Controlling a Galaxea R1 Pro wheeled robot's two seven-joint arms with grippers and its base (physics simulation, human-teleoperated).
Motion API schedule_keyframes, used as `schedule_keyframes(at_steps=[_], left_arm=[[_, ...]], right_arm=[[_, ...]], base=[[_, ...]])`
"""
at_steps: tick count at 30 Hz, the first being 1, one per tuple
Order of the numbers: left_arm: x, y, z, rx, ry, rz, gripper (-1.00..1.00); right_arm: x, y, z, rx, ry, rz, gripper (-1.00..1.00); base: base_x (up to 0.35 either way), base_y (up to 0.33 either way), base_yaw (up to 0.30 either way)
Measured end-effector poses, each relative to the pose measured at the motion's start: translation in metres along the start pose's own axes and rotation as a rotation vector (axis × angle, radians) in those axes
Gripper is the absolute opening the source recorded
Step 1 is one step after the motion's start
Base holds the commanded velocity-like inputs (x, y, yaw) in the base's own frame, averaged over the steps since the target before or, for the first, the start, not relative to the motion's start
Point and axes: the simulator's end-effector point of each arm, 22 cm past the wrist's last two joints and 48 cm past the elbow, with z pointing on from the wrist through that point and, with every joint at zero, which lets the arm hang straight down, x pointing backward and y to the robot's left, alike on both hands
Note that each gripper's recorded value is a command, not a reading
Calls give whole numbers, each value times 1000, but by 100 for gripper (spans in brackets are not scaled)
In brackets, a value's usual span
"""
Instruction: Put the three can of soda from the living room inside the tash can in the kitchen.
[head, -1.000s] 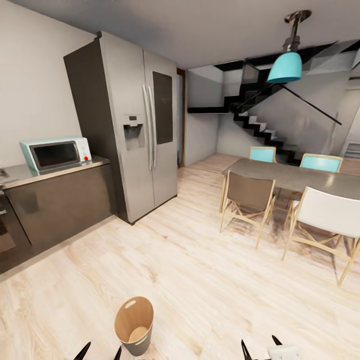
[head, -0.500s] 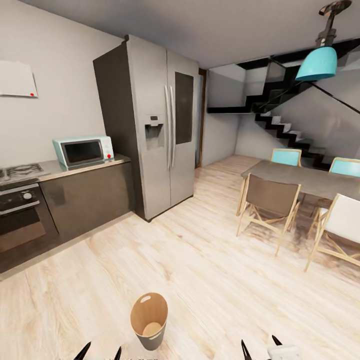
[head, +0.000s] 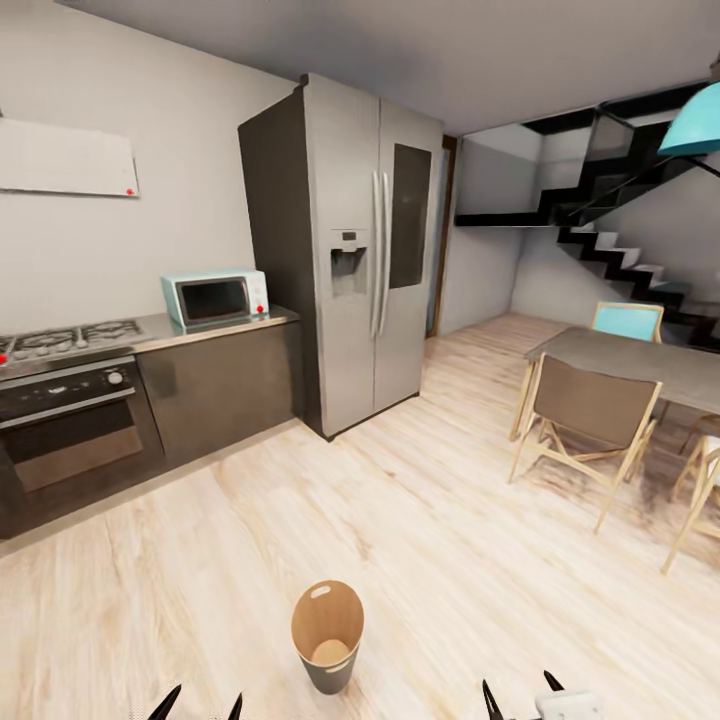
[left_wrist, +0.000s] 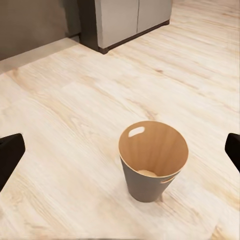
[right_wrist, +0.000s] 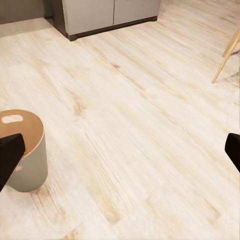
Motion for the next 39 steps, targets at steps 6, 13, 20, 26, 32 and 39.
schedule_keyframes(at_steps=[6,13,20,26,32,39], left_arm=[[0,0,0,1,1,0,100],[0,-1,0,2,1,1,100],[1,-1,0,2,3,1,100],[2,-1,0,2,5,1,100],[3,-1,0,3,9,1,100],[5,-1,0,3,14,0,100]], right_arm=[[0,0,0,0,0,0,100],[0,0,0,0,0,0,100],[1,0,0,0,1,0,100],[2,1,0,-2,5,0,100],[3,6,0,-13,8,-1,100],[5,9,0,-19,13,-1,100]], base=[[0,0,246],[0,0,246],[0,0,245],[0,0,232],[0,0,222],[0,0,220]])
